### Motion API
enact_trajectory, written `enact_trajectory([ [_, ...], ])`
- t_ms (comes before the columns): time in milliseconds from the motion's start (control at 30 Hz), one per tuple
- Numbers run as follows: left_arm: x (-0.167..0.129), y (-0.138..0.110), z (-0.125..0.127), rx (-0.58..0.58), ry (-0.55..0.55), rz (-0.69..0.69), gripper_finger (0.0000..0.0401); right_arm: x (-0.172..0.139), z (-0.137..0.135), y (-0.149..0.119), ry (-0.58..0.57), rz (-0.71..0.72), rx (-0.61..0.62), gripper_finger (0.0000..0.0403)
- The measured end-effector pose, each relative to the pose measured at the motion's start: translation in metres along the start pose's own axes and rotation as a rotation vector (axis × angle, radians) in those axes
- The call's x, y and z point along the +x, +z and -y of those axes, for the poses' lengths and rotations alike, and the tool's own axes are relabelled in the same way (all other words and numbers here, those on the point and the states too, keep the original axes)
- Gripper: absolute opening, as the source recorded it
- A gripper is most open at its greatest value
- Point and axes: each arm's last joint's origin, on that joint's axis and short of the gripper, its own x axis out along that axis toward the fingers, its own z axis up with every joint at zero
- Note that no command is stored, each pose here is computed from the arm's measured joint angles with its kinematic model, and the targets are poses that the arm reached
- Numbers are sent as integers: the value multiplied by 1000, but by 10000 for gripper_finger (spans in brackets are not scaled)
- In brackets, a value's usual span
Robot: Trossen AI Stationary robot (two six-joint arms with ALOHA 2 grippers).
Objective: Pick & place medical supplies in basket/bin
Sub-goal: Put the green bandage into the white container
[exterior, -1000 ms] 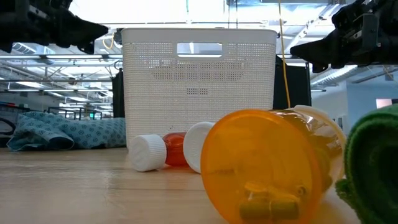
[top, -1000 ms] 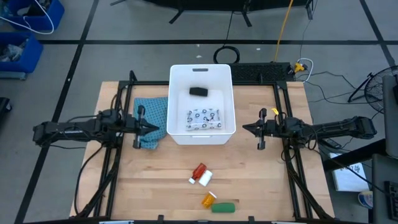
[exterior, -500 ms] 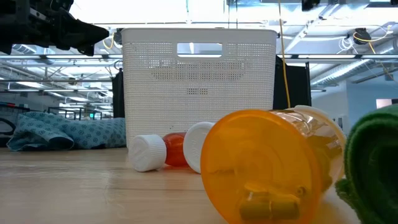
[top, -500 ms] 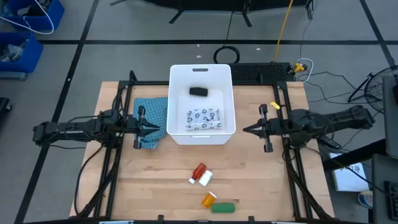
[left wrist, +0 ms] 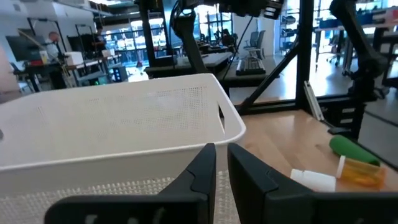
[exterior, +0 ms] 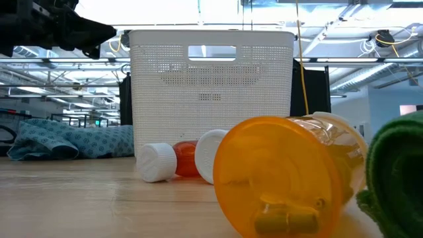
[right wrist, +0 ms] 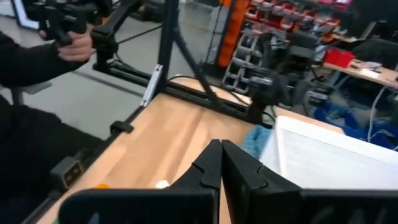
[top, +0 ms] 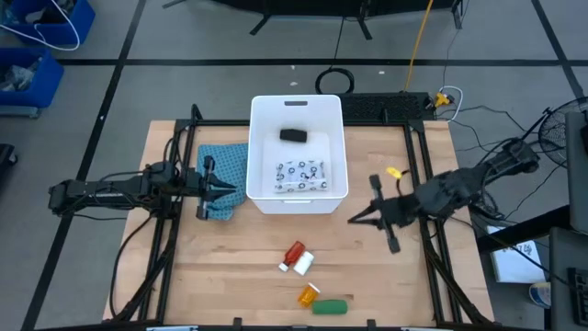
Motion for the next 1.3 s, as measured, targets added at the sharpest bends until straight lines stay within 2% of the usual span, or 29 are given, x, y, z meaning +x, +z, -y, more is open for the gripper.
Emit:
enact_trajectory([
  [200,0,0,0,-45,0,-1,47,35,-27,8,73,-62,6,0],
  [333,0,-1,0,-86,0,-6,47,63,-44,2,100,-129,31,0],
  [500,0,-1,0,-130,0,-7,47,94,-69,-11,134,-227,109,0],
  [633,0,-1,0,-146,0,-8,47,103,-89,-21,153,-324,215,7],
  [800,0,-1,0,-145,0,-9,47,102,-105,-34,129,-463,386,52],
  [967,0,-1,0,-141,0,-11,47,105,-122,-45,176,-552,517,103],
  [1067,0,-1,0,-134,0,-11,47,111,-132,-54,169,-594,543,129],
  [1300,0,-1,0,-117,0,-10,47,129,-150,-84,162,-706,513,180],
])
